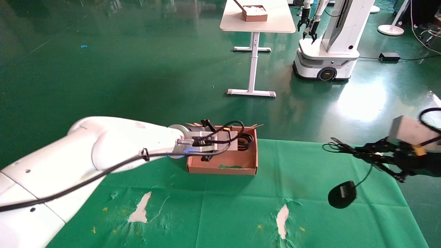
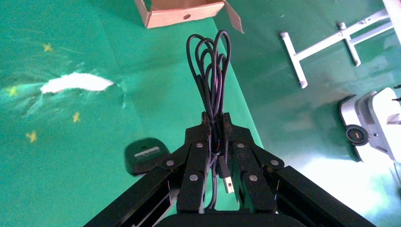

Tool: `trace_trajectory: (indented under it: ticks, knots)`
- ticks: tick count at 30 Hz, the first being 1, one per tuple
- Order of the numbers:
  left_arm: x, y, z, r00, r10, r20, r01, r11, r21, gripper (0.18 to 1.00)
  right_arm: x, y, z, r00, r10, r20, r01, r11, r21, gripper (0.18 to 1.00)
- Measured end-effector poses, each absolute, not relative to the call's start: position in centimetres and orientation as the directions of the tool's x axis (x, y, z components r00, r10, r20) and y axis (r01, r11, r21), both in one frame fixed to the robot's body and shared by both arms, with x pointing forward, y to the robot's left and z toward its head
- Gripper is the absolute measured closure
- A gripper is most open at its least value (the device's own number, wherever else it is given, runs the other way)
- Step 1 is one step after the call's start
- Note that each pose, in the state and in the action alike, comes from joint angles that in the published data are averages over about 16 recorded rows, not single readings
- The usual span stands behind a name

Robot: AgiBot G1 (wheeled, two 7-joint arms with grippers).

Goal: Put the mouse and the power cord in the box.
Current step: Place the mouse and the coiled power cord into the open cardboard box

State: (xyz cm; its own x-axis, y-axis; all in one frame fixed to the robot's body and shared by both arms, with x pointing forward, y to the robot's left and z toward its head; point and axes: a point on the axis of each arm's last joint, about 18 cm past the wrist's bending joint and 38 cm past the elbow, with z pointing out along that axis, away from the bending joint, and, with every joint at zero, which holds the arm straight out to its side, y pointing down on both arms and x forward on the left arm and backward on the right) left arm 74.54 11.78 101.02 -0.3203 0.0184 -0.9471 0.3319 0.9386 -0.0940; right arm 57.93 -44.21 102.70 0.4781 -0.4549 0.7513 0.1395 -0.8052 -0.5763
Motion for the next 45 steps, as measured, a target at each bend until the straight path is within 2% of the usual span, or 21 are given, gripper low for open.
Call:
trace_trajectory:
  ticks: [8, 20, 27, 34, 40, 45]
  knots:
    - [74.9, 11.2, 100.4, -0.304, 0.031, -0.952, 0.336, 0.939, -0.076, 0.907, 56.2, -45.5, 103.9, 0.459, -0.472, 0.753, 0.153, -0.793, -0.59, 0.959]
    - [75.1, 11.3, 100.6, -0.302, 0.021, -0.953, 0.327, 0.941, -0.083, 0.814, 55.1, -44.7, 105.3, 0.459, -0.462, 0.759, 0.209, -0.774, -0.597, 0.959]
    - [76.0, 13.9, 101.8, -0.293, -0.036, -0.955, 0.254, 0.96, -0.115, 0.693, 54.8, -43.5, 106.0, 0.462, -0.441, 0.77, 0.249, -0.769, -0.589, 0.959]
    - [76.9, 20.7, 104.3, -0.267, -0.138, -0.954, 0.101, 0.98, -0.17, 0.54, 55.2, -41.4, 107.1, 0.453, -0.407, 0.794, 0.304, -0.766, -0.566, 0.959]
    - [76.2, 27.0, 105.9, -0.248, -0.214, -0.945, -0.016, 0.976, -0.217, 0.411, 57.2, -38.0, 108.3, 0.427, -0.357, 0.831, 0.369, -0.77, -0.521, 0.96]
    - [75.3, 30.2, 106.5, -0.24, -0.252, -0.938, -0.065, 0.968, -0.243, 0.322, 60.3, -33.7, 109.2, 0.402, -0.311, 0.861, 0.429, -0.767, -0.477, 0.96]
